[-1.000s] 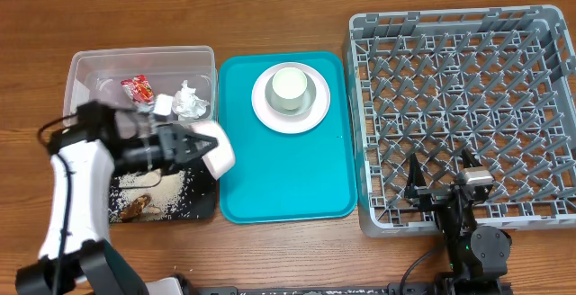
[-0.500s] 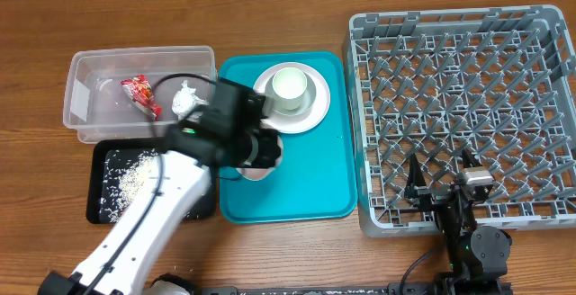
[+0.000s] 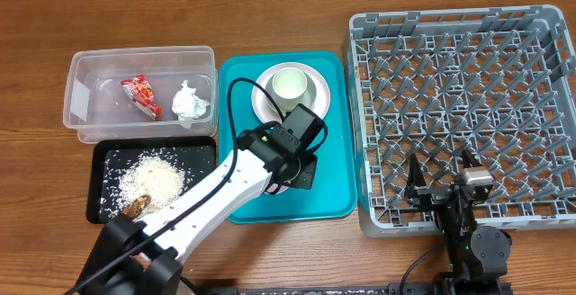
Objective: Sort waste into correct bins and load items into the dishwasher
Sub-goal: 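Carry the emptied plate right and set it on the teal tray, then grasp the cream cup from the white plate and lift it, then reach the right gripper toward the cream cup held by the left gripper, then grasp the cup with the right gripper and open the left gripper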
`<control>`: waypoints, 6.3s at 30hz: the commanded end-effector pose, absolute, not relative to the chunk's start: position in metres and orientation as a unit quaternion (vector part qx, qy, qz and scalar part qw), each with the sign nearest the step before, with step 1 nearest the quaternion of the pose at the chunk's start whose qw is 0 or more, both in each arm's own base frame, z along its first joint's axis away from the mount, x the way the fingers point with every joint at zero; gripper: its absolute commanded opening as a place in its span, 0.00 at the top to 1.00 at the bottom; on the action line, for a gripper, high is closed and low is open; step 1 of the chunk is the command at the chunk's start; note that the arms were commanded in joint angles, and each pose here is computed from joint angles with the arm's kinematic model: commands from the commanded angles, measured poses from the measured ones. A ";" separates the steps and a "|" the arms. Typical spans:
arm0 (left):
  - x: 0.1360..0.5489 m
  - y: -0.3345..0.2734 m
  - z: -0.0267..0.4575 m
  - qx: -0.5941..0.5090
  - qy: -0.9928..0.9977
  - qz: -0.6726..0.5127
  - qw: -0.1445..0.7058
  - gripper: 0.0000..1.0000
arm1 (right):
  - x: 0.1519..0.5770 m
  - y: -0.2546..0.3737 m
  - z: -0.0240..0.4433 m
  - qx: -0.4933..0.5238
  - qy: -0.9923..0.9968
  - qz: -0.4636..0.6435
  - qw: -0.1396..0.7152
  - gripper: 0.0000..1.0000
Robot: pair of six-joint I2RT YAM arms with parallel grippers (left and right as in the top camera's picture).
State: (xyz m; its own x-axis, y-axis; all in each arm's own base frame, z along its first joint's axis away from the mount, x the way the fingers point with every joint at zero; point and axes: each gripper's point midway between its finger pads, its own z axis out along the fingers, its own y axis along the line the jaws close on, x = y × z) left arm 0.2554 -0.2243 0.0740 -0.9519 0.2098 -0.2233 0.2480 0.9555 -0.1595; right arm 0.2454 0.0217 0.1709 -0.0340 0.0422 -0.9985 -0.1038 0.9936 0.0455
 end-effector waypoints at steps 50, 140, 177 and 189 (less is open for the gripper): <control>0.450 -0.183 0.086 -0.044 0.962 -0.099 0.249 0.61 | 0.245 0.023 0.170 -0.024 0.714 0.054 0.697 0.00; 0.352 -0.201 0.350 0.121 0.721 -0.677 0.080 0.96 | 0.268 0.185 0.385 -0.216 0.702 0.620 0.276 0.00; 0.323 -0.247 0.351 0.176 0.709 -0.681 0.042 0.96 | 0.288 0.209 0.382 -0.234 0.710 0.574 0.335 0.17; 0.324 -0.247 0.351 0.179 0.708 -0.681 0.046 0.96 | 0.290 0.225 0.373 -0.249 0.706 0.582 0.317 0.19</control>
